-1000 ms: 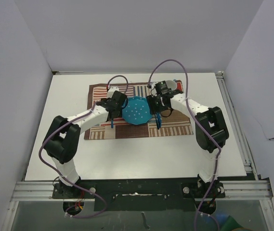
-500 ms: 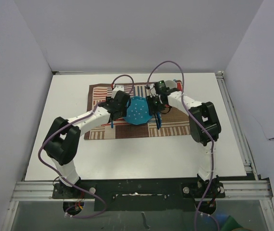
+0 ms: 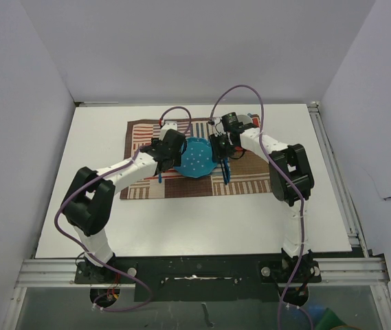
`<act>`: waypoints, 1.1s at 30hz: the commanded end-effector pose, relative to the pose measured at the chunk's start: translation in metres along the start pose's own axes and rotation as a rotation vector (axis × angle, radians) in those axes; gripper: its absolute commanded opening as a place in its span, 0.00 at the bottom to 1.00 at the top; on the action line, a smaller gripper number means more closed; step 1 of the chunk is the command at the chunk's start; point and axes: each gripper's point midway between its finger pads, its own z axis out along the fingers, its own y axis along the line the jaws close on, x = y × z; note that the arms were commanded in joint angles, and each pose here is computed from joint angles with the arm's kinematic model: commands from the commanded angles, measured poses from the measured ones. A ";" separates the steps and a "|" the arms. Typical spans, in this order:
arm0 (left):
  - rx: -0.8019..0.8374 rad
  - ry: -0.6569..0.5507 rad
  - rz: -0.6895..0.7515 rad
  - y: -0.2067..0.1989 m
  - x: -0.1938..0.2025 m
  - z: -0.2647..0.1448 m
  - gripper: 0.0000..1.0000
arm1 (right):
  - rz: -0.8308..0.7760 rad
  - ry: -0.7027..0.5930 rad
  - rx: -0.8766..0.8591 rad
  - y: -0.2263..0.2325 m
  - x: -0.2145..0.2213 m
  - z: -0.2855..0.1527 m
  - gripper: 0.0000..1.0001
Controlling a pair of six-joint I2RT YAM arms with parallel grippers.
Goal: Set the dinner table for one person
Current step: Adjust the knife on the napkin.
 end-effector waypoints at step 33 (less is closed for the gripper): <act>0.022 -0.061 -0.023 -0.011 -0.023 -0.006 0.53 | -0.089 -0.047 -0.022 0.039 -0.024 -0.003 0.17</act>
